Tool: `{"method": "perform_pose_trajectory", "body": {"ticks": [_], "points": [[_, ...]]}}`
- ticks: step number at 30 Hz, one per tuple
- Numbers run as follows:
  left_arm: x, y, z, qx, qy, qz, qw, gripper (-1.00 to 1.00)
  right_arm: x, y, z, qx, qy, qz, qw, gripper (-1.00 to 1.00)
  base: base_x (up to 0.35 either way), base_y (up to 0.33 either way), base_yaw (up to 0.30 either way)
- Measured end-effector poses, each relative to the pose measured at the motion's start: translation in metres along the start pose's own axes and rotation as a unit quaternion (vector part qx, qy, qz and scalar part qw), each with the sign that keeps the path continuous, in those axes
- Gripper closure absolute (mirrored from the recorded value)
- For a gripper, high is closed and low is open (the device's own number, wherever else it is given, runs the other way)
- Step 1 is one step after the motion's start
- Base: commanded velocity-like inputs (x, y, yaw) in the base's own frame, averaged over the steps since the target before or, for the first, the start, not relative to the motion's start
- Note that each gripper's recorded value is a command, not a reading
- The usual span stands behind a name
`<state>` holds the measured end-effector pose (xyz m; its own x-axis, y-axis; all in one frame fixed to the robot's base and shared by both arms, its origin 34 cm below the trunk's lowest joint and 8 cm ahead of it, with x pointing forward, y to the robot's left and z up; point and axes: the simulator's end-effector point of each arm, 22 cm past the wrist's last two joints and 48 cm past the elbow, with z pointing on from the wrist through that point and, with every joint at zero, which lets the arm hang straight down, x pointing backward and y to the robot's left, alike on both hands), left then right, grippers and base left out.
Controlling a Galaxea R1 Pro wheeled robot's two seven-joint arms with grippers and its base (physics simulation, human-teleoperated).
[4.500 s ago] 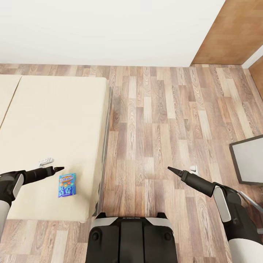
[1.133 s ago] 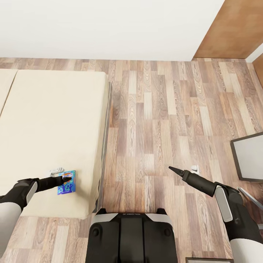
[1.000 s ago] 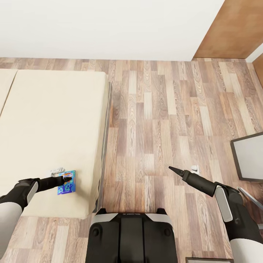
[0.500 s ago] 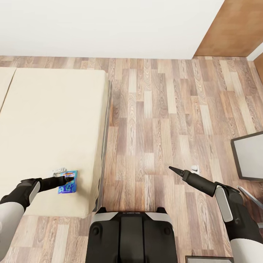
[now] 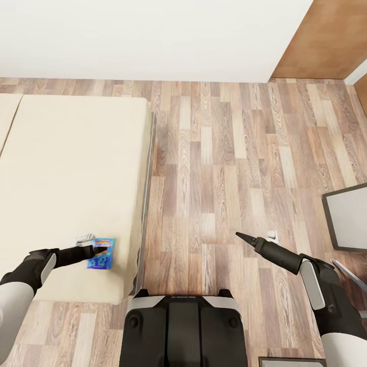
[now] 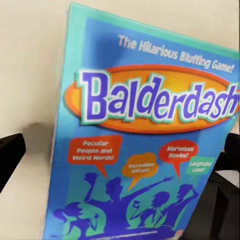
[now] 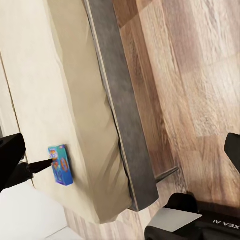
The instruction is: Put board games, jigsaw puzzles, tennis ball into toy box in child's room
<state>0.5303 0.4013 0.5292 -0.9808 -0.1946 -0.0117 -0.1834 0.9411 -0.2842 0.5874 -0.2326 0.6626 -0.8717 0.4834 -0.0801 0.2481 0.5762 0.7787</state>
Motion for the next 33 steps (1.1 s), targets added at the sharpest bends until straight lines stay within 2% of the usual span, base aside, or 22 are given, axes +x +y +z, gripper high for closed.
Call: {"method": "perform_pose_trajectory", "body": {"ticks": [8,20,33], "points": [[0.001,-0.011,0.000,0.025,0.001,0.000,0.9997,-1.00,0.000,0.000,0.000,0.000,0.000,0.000,1.0000,-1.00,0.000,0.000,0.000],[0.007,-0.023,0.006,0.037,0.006,-0.003,0.9993,-1.00,0.000,0.000,0.000,0.000,0.000,0.000,1.0000,-1.00,0.000,0.000,0.000],[0.008,-0.025,0.007,0.040,0.007,-0.004,0.9991,-1.00,0.001,-0.001,0.000,0.000,0.001,0.002,1.0000,-1.00,0.000,0.000,0.000]]}}
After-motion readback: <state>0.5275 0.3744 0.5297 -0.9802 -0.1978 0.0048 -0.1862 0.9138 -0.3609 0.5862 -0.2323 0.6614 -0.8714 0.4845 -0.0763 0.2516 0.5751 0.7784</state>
